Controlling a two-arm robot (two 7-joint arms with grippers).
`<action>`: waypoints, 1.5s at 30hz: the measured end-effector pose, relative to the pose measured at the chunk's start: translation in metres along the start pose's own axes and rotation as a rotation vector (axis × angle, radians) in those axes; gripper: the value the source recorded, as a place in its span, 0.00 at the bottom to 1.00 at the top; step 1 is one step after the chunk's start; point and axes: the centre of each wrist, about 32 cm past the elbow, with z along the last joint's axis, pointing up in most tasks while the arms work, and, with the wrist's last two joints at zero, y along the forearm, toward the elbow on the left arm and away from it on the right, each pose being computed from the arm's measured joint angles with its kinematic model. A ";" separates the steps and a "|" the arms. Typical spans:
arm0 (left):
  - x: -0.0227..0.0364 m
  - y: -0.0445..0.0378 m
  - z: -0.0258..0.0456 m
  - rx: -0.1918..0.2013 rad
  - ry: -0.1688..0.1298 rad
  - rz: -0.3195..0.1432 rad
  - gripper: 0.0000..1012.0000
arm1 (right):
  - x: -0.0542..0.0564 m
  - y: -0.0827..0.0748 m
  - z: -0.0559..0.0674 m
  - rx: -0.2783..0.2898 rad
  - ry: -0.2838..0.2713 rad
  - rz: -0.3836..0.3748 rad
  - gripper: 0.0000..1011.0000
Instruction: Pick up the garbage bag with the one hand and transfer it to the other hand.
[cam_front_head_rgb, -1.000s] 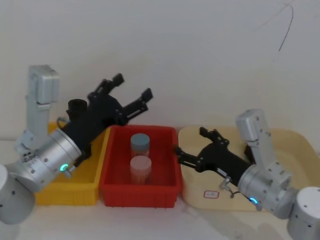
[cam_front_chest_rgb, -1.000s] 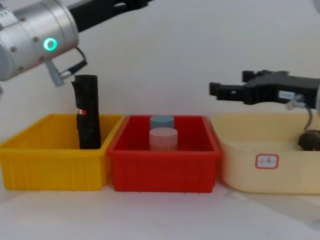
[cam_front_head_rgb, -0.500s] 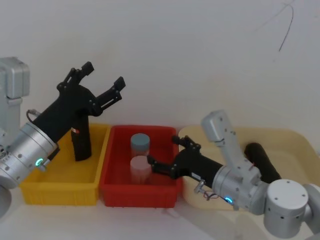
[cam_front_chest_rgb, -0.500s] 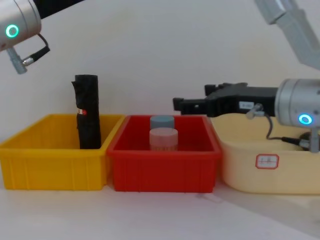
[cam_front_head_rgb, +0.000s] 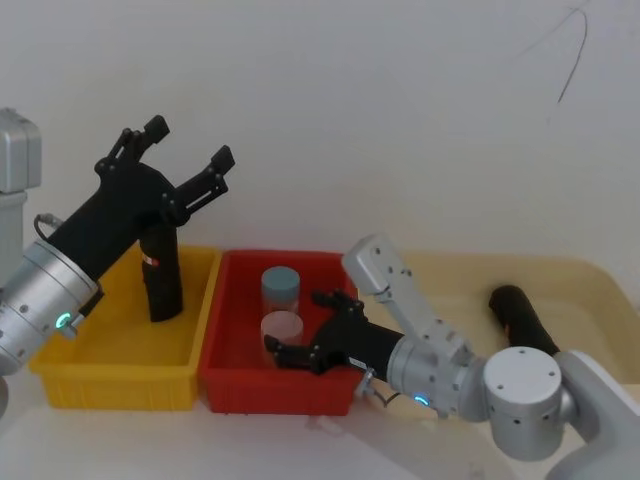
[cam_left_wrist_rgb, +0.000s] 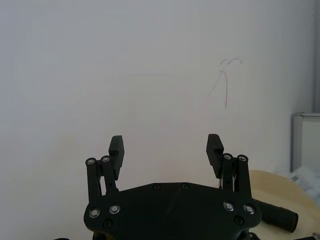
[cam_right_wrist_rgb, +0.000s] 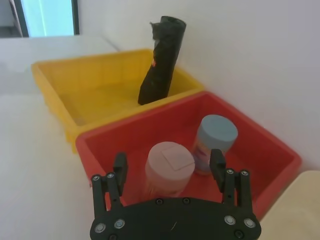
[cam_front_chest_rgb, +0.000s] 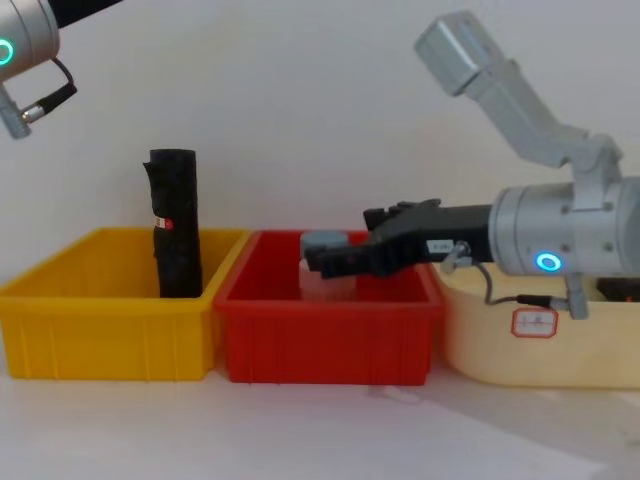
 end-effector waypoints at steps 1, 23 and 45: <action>0.0001 0.0002 0.0001 0.000 -0.001 0.001 0.99 | 0.000 0.004 0.000 -0.008 -0.007 0.004 0.99; 0.0017 0.0021 0.0024 -0.002 -0.012 0.010 0.99 | 0.013 0.031 0.001 -0.079 -0.043 0.008 0.99; 0.0021 0.0025 0.0027 -0.002 -0.013 0.012 0.99 | 0.018 0.045 0.004 -0.163 -0.062 0.012 0.81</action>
